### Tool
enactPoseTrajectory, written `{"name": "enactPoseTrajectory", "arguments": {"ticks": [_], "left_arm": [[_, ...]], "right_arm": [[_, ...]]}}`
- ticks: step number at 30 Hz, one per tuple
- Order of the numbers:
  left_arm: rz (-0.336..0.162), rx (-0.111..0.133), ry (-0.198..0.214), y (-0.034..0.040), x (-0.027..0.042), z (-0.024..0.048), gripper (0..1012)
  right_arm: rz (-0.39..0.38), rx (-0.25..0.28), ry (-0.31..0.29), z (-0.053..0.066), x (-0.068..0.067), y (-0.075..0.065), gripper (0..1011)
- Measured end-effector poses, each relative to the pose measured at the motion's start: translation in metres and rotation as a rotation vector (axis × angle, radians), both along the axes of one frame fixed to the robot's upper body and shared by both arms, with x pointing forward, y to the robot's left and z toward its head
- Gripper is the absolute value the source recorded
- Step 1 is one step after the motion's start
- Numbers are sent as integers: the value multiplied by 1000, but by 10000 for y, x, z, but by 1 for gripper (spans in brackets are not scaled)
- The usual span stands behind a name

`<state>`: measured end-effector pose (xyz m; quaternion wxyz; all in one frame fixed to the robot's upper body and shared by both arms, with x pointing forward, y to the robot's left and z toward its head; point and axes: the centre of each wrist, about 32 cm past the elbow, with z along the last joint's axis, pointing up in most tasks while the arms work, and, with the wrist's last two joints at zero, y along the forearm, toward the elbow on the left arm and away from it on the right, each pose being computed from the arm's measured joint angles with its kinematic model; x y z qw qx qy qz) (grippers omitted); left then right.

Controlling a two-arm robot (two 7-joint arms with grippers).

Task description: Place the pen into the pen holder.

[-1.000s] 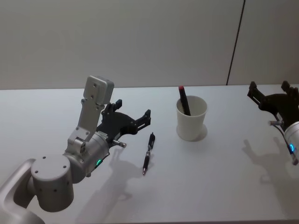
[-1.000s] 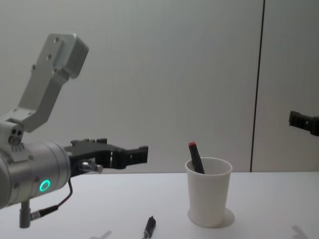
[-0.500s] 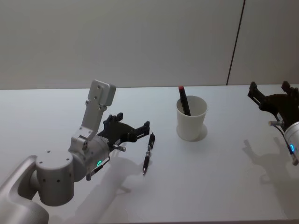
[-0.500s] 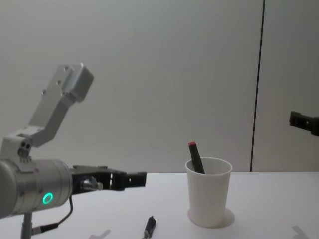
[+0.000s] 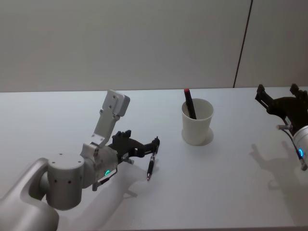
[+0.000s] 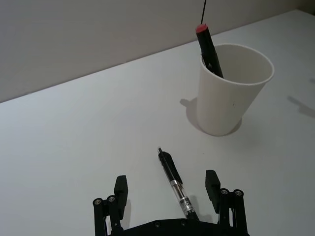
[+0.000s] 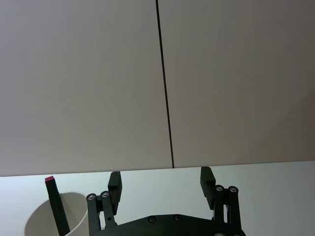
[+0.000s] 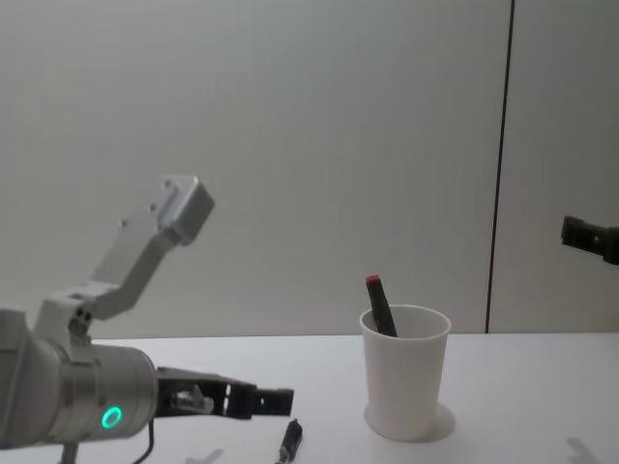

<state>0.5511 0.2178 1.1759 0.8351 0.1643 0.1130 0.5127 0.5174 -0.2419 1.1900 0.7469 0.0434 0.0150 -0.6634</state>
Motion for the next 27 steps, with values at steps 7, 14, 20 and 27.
{"name": "enactPoseTrajectory", "arguments": {"ticks": [7,14,20,27], "left_arm": [[-10,20,41,-38,31,-57,1004],[-19,42,83,-81,44,-128,1004],[-19,52,110,-95,40,-187,1004],[-17,58,136,-97,22,-266,1004]], "right_arm": [[0,0,0,0,0,0,1001],[0,0,0,0,0,0,1001],[0,0,0,0,0,0,1002],[0,0,0,0,0,0,1002]]}}
